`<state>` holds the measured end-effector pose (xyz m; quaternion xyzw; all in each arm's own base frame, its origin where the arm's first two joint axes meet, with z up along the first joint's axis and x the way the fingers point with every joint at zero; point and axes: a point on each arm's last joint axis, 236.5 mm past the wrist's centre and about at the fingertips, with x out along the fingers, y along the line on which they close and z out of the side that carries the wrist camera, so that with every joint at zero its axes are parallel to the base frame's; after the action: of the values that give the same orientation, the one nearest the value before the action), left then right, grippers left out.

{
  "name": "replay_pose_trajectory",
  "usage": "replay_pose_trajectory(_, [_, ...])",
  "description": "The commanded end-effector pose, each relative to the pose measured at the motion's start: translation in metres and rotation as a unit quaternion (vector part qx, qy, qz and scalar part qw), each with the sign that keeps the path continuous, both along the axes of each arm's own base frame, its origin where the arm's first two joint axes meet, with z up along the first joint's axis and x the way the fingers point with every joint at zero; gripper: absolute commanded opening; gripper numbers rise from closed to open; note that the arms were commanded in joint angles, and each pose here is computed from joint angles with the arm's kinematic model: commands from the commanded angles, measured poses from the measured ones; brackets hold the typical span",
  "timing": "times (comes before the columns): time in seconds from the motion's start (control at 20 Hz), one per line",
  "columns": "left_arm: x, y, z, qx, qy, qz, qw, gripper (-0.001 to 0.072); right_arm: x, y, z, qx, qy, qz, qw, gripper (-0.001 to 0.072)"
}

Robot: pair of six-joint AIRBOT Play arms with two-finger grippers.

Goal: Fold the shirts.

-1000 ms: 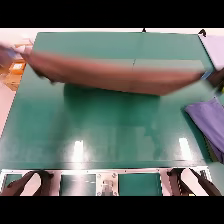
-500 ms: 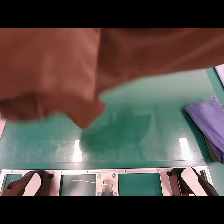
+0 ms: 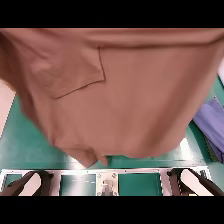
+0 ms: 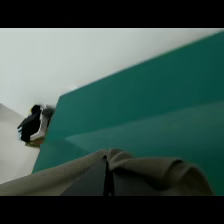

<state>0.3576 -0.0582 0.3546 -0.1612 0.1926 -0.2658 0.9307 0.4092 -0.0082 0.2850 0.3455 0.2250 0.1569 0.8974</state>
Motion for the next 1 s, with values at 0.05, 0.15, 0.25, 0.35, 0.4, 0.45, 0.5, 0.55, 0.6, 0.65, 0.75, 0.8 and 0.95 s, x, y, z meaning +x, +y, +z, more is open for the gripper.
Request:
replay_pose_trajectory(0.05, [0.086,0.022,-0.161,-0.036,0.124,-0.004,0.992,0.0025,0.07,0.006,-0.192,0.033,0.158,-0.017,0.987,0.0015])
replay_pose_trajectory(0.15, [0.126,0.013,-0.23,-0.049,0.175,-0.007,0.983,0.0025,0.098,0.0,-0.254,0.064,0.208,-0.03,0.976,0.0015])
replay_pose_trajectory(0.25, [0.159,0.008,-0.287,-0.056,0.213,0.005,0.975,0.0024,0.122,-0.003,-0.291,0.092,0.235,-0.029,0.967,0.0015])
replay_pose_trajectory(0.35, [0.182,0.007,-0.318,-0.069,0.238,0.008,0.969,0.0024,0.142,-0.005,-0.309,0.103,0.247,-0.013,0.964,0.0015])
replay_pose_trajectory(0.4, [0.19,0.009,-0.324,-0.071,0.241,0.01,0.968,0.0024,0.148,-0.004,-0.311,0.107,0.249,-0.001,0.963,0.0015])
replay_pose_trajectory(0.45, [0.196,0.013,-0.325,-0.07,0.242,0.014,0.968,0.0024,0.152,-0.003,-0.309,0.109,0.249,0.012,0.962,0.0015])
replay_pose_trajectory(0.5, [0.199,0.015,-0.322,-0.068,0.245,0.017,0.967,0.0024,0.153,-0.001,-0.304,0.111,0.248,0.026,0.962,0.0015])
replay_pose_trajectory(0.55, [0.196,0.016,-0.319,-0.055,0.251,0.011,0.966,0.0025,0.151,-0.003,-0.295,0.111,0.245,0.038,0.962,0.0014])
replay_pose_trajectory(0.6, [0.19,0.014,-0.316,-0.045,0.264,0.0,0.963,0.0024,0.145,-0.004,-0.286,0.115,0.247,0.057,0.961,0.0015])
replay_pose_trajectory(0.65, [0.179,0.013,-0.315,-0.026,0.287,-0.017,0.957,0.0025,0.135,-0.005,-0.275,0.122,0.254,0.083,0.956,0.0015])
replay_pose_trajectory(0.75, [0.149,0.015,-0.316,0.018,0.348,-0.047,0.936,0.0024,0.103,-0.007,-0.27,0.122,0.298,0.128,0.938,0.0015])
replay_pose_trajectory(0.8, [0.134,0.019,-0.319,0.037,0.379,-0.056,0.923,0.0024,0.088,-0.008,-0.274,0.113,0.323,0.142,0.929,0.0015])
replay_pose_trajectory(0.95, [0.101,0.019,-0.337,0.055,0.443,-0.074,0.892,0.0025,0.057,-0.01,-0.299,0.069,0.388,0.157,0.905,0.0015])
